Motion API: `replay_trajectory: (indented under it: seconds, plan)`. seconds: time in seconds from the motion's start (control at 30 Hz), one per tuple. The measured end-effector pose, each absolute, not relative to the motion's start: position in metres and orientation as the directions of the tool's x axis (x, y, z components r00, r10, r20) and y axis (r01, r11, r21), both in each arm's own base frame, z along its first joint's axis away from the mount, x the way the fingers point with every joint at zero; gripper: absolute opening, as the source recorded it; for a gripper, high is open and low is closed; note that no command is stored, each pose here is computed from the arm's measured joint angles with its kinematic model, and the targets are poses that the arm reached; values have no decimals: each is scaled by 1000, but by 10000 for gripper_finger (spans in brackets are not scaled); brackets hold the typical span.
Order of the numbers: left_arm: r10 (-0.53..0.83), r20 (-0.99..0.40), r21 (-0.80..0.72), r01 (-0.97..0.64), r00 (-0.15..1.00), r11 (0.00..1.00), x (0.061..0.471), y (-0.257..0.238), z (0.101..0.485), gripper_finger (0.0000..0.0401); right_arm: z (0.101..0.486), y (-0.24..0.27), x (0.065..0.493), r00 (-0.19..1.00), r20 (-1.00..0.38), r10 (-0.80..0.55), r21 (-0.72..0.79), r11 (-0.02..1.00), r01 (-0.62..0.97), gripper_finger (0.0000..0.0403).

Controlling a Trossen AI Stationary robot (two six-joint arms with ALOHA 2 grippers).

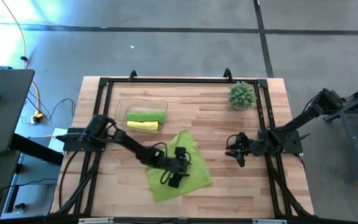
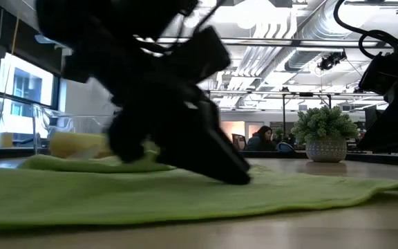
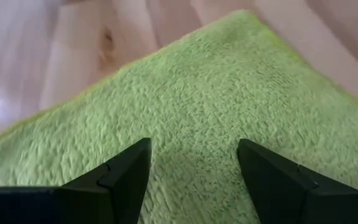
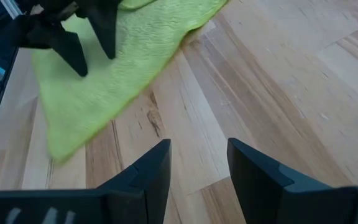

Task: Roll microfiber towels into tight, uniform cylinder then place into a basket
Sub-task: Fold the green towel

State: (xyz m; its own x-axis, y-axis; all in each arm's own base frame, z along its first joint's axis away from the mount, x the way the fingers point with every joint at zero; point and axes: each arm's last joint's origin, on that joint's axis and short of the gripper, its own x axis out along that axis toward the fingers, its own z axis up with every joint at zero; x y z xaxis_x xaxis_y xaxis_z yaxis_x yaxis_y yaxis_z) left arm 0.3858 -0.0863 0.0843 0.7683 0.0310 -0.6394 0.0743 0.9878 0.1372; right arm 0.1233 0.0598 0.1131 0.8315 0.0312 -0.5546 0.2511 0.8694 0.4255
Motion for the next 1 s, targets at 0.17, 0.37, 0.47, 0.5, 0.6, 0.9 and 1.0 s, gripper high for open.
replay_trajectory:
  seconds: [0.17,0.37,0.47,0.5,0.6,0.9,1.0]
  plan:
    - [109,-610,160,-13,785,987,414,-69,86,229,113,60,123,832,-554,32,426,869,251,149]
    - [289,-531,234,-190,796,954,438,-46,105,229,116,61,125,849,-526,41,480,839,257,149]
    - [322,-474,223,-242,820,944,446,-40,129,229,118,61,127,867,-499,14,549,779,303,149]
    - [321,-462,216,-246,827,945,448,-40,137,229,119,60,127,872,-490,-7,560,764,321,149]
    - [301,-462,200,-232,834,952,450,-43,154,229,122,57,128,891,-439,-115,566,735,374,149]
    - [276,-651,150,-237,707,960,432,-63,169,229,139,67,145,959,-270,-83,634,734,242,149]
    - [270,-726,130,-259,633,957,422,-69,167,229,143,75,158,954,-292,-73,576,783,236,149]
